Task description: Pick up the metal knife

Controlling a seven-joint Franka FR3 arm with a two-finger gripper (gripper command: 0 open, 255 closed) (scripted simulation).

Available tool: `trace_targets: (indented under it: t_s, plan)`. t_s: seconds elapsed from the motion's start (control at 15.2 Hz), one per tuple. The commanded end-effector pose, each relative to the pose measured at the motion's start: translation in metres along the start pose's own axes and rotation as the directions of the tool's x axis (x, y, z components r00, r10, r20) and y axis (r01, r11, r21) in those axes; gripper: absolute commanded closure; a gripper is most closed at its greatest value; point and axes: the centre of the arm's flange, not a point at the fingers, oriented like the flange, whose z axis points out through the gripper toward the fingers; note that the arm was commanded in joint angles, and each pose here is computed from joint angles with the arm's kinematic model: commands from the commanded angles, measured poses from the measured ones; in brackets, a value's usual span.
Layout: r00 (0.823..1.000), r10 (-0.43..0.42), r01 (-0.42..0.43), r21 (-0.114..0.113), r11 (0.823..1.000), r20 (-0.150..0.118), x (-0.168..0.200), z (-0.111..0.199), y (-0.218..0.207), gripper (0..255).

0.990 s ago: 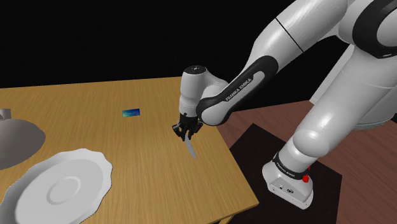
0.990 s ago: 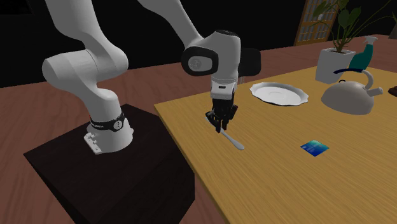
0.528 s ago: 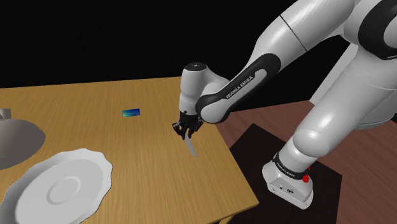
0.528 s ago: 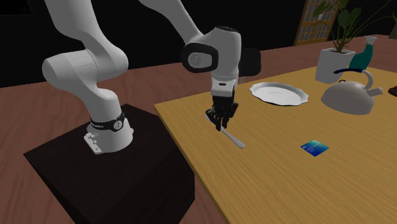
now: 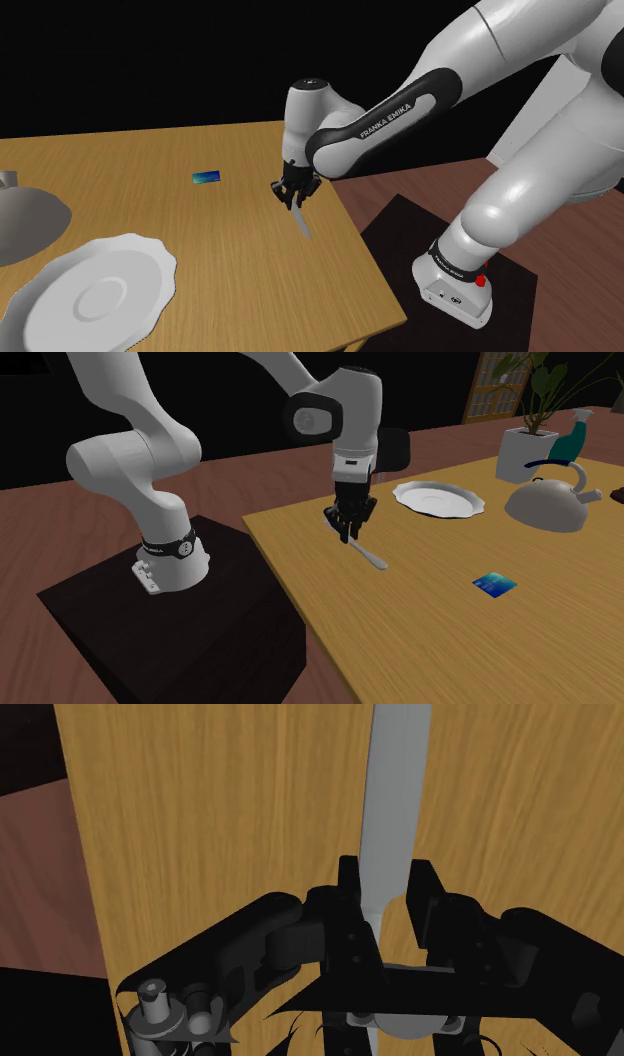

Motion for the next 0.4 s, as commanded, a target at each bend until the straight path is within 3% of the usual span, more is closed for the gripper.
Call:
trace_targets:
  t_s: [0.0,0.33]
  plan:
    - [1.000,0.000,0.000,0.000,1.000,0.001,0.000,-0.011,0.000,255]
    - [1.000,0.000,0.000,0.000,1.000,0.001,0.000,-0.027,-0.001,255]
